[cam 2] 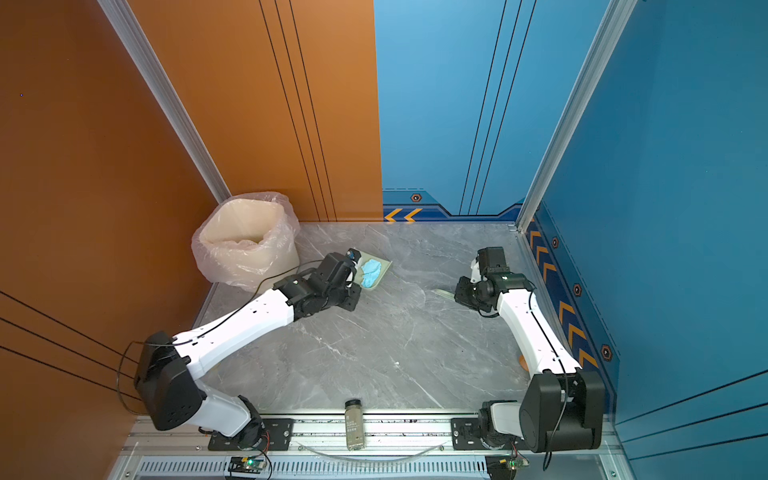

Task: Sweep away the paper scraps from the table
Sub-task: 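Carry the dustpan to the bin with the left gripper while the right draws back, then tilt the dustpan over the white bin with the left gripper to dump the blue scrap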

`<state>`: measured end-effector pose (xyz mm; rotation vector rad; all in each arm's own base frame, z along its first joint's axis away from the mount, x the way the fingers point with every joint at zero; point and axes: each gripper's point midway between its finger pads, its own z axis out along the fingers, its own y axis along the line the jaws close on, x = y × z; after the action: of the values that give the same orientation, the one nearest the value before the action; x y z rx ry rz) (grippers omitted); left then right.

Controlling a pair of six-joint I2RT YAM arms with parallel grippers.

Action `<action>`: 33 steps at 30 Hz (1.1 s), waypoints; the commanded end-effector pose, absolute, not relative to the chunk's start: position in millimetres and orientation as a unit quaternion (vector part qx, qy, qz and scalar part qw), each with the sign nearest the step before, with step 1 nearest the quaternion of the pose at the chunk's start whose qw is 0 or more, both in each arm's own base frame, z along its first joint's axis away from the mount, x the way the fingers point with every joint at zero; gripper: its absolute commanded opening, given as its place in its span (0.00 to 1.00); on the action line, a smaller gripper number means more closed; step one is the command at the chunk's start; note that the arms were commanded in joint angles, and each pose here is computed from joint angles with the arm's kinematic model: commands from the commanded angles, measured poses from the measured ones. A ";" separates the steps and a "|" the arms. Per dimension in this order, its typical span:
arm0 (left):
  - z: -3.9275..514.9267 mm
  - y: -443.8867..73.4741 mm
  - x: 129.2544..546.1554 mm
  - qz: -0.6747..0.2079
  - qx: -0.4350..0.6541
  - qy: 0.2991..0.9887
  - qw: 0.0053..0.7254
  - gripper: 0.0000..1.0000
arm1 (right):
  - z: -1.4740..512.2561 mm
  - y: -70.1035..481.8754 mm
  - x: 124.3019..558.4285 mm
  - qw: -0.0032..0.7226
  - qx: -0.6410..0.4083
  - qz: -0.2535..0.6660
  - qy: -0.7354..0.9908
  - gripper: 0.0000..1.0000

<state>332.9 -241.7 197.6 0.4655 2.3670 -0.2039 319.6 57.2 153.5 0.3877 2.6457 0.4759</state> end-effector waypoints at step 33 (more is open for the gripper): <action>347.8 -86.2 431.0 -0.366 -0.138 0.822 0.415 0.00 | 142.1 67.3 324.0 0.198 0.130 0.180 0.955 0.00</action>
<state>431.1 -78.3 331.5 -0.3369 2.1315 -0.7538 321.5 62.7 141.1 0.3753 2.6745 0.4824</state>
